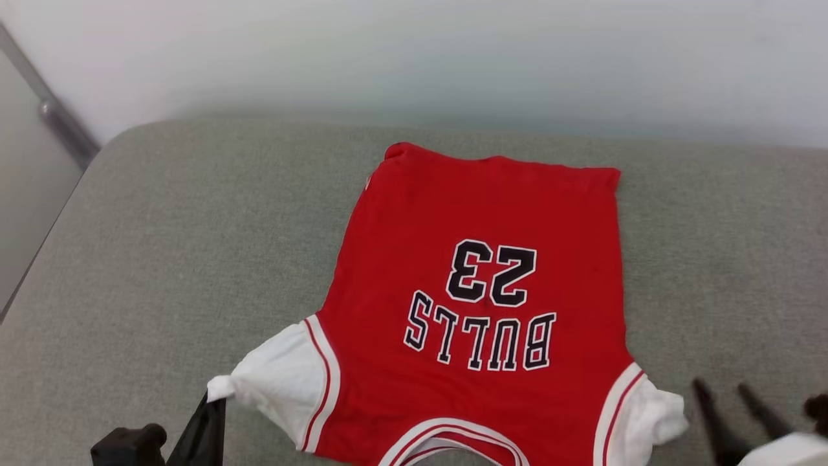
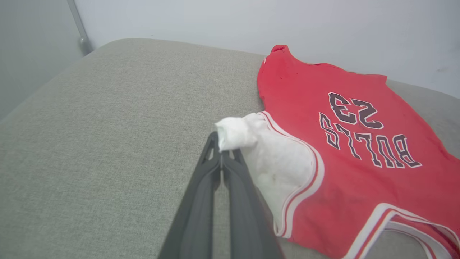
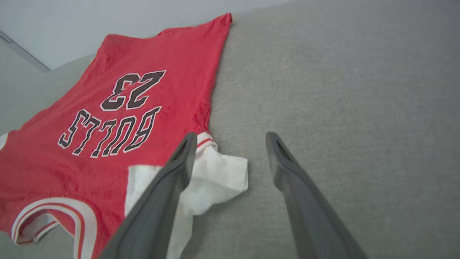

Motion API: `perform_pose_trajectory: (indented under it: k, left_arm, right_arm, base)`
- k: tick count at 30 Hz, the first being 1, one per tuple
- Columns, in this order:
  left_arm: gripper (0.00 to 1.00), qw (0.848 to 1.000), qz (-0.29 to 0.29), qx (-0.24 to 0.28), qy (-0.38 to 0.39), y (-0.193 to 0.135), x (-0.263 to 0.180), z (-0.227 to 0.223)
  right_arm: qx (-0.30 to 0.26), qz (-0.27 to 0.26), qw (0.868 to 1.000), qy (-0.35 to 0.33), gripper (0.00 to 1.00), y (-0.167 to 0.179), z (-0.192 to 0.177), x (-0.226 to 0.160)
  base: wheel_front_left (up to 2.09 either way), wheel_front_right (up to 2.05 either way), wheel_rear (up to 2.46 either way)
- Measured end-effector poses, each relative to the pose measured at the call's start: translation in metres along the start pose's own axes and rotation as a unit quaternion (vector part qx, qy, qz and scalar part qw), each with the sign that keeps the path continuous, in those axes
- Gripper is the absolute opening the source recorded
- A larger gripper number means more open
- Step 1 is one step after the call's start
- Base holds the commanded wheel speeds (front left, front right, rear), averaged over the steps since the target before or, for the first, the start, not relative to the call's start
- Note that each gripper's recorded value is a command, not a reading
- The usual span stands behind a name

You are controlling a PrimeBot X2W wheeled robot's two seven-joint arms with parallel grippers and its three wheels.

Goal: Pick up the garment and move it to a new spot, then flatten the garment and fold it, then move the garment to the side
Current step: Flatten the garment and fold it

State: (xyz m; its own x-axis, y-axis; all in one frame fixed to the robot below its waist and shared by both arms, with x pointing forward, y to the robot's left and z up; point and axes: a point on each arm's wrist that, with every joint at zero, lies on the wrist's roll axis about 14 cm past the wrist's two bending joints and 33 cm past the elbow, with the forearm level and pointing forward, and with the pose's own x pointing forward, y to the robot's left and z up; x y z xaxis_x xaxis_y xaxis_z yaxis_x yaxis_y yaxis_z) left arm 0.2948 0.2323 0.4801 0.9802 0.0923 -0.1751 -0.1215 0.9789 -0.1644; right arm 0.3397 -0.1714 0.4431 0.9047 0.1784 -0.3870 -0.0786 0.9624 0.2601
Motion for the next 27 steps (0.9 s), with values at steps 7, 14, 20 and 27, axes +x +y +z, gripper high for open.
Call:
perform_pose_trajectory:
  k: [7, 14, 20, 27]
  left_arm:
    - [0.00, 0.999, -0.011, -0.005, -0.039, -0.012, 0.021, 0.020]
    - [0.00, 0.998, -0.023, -0.014, -0.063, -0.023, 0.042, 0.029]
    - [0.00, 0.998, -0.017, -0.023, -0.064, -0.023, 0.056, 0.025]
    - [0.00, 0.999, 0.010, -0.024, -0.038, -0.007, 0.070, 0.004]
  right_arm:
    - [-0.011, -0.019, 0.998, -0.067, 1.00, -0.029, 0.084, 0.071]
    - [-0.034, 0.007, 0.999, 0.015, 1.00, -0.016, 0.117, 0.168]
    - [-0.058, 0.008, 0.991, 0.117, 1.00, -0.004, 0.115, 0.235]
    - [-0.056, 0.012, 0.979, 0.194, 1.00, 0.011, 0.081, 0.293]
  base:
    - [0.00, 0.00, 0.00]
    - [0.00, 0.00, 0.00]
    - [0.00, 0.00, 0.00]
    - [0.00, 0.00, 0.00]
